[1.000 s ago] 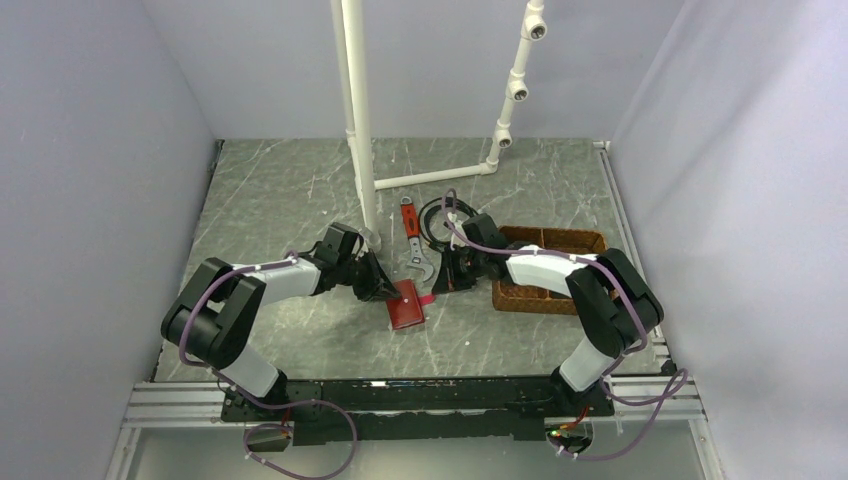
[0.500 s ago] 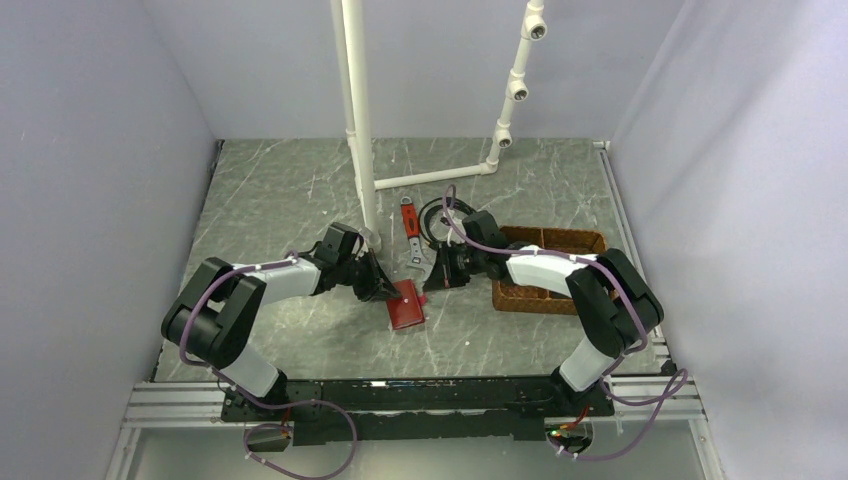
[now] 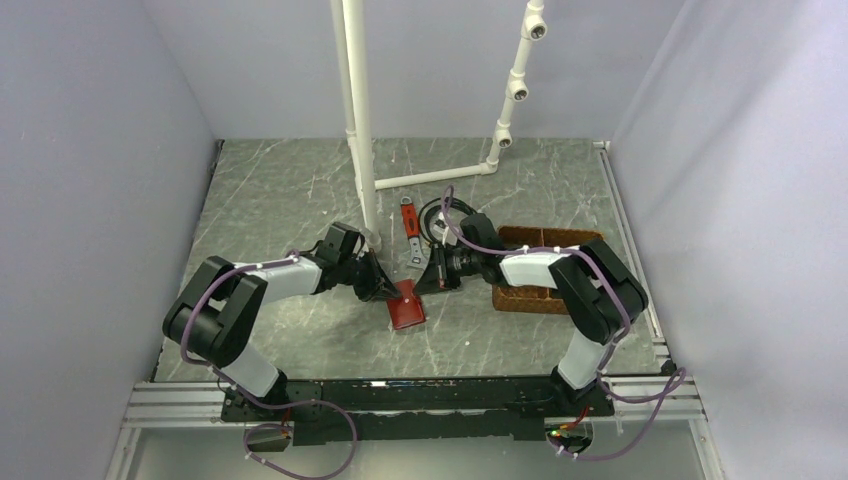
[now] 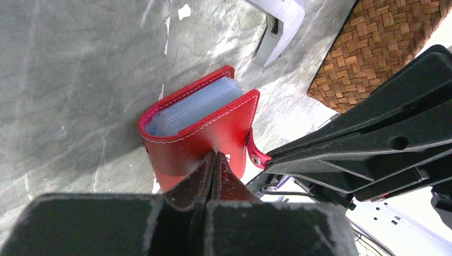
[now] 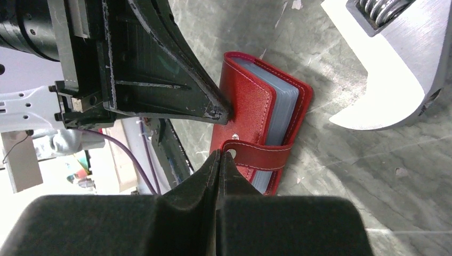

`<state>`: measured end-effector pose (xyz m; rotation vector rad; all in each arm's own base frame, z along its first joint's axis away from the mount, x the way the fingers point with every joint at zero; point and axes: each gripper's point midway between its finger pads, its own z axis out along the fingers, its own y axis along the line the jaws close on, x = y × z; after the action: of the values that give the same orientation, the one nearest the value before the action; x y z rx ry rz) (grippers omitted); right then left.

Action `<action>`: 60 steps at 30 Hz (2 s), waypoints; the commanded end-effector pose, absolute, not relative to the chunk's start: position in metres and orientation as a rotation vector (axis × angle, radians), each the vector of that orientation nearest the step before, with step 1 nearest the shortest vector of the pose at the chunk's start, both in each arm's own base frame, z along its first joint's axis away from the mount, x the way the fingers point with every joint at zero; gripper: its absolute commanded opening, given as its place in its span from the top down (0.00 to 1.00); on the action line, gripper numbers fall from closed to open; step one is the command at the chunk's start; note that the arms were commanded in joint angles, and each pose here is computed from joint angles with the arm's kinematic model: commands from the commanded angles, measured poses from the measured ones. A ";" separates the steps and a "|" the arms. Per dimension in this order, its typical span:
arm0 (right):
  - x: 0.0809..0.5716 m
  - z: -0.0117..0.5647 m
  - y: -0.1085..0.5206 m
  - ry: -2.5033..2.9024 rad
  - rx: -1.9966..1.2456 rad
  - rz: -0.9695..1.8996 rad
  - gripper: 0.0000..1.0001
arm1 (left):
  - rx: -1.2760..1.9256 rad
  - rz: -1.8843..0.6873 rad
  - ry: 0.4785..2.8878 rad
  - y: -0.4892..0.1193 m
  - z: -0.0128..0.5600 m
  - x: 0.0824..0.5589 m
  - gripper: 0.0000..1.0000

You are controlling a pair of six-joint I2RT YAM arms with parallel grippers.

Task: Put the credit cards into the card holder
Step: Close the card holder at the center of the board.

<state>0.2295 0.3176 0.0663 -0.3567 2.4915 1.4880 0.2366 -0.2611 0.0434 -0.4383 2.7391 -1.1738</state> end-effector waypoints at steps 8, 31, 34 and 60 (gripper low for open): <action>0.229 0.076 0.335 2.417 -0.518 1.574 1.00 | -0.426 -1.054 2.829 -0.258 0.020 0.226 1.00; 0.219 0.064 0.345 2.444 -0.643 1.596 1.00 | -0.420 -1.052 2.840 -0.259 0.018 0.224 1.00; 0.217 0.066 0.344 2.435 -0.661 1.605 1.00 | -0.419 -1.054 2.841 -0.259 0.018 0.224 1.00; 0.224 -0.004 0.325 2.663 -0.487 1.441 1.00 | -0.421 -1.054 2.838 -0.258 0.020 0.220 1.00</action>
<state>0.2098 0.3455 0.0414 -0.6428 2.5326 1.6454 0.2365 -0.2620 0.0429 -0.4477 2.7591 -1.1658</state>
